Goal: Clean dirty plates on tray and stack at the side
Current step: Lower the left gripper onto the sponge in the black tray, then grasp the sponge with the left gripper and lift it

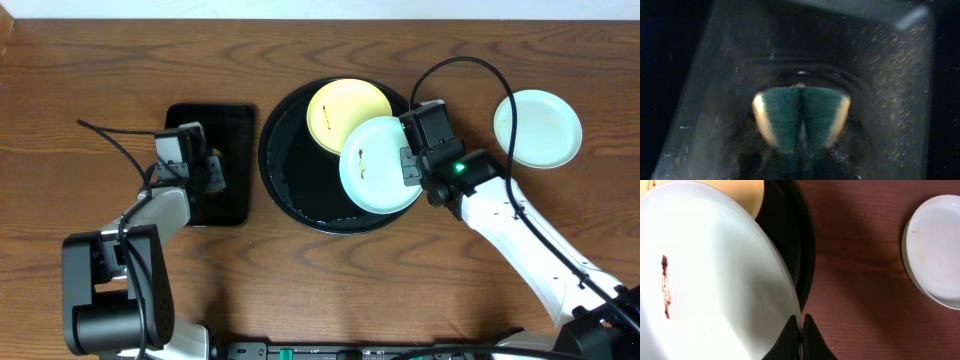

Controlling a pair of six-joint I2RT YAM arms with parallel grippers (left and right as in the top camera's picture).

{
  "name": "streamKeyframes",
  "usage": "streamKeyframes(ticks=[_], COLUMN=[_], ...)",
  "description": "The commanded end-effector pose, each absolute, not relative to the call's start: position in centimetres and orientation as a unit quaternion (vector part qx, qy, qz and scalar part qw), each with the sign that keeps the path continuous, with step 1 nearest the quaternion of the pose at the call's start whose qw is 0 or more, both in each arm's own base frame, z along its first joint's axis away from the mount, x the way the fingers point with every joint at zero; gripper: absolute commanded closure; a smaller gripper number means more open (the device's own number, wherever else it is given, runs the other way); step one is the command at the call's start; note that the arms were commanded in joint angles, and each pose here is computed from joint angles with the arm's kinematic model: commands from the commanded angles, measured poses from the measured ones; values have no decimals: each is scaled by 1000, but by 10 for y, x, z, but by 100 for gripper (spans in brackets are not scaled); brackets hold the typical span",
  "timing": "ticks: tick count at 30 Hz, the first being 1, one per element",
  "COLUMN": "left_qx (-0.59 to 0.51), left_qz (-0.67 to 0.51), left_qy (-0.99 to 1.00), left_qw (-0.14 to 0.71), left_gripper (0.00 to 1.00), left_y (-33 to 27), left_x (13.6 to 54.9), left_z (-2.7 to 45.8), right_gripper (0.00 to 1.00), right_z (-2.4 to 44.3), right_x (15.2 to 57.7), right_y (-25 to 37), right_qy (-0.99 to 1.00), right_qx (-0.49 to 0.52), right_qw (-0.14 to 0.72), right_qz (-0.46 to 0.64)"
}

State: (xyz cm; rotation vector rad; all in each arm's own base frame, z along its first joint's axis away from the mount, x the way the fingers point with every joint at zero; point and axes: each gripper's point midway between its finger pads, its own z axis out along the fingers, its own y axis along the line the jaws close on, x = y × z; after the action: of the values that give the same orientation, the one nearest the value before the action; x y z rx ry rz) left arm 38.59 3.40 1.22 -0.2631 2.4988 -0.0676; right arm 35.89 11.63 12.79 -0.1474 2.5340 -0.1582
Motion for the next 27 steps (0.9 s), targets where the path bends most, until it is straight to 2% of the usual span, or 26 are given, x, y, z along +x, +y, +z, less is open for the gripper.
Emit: streamKeyframes(ticks=[1,8,16,27], left_qx=[-94,-84,-75,-74], left_qz=[-31,-33,-31,-31], left_qy=[938,902,848,842], left_qw=[331,421,523,534], left_gripper=[93,93,92,93], left_y=[32,31,29,29], left_x=[396,405,391,386], left_z=[24,102,195,207], right_gripper=[99,99,99,99], right_z=[132,132,132,131], right_x=[362,364,364,364], right_y=[118,112,111,111], right_qy=[951,952,952,953], right_qx=[-44,-17,-14,-15], right_qw=[301,302,301,300], right_qz=[-56,-51,-50,-51])
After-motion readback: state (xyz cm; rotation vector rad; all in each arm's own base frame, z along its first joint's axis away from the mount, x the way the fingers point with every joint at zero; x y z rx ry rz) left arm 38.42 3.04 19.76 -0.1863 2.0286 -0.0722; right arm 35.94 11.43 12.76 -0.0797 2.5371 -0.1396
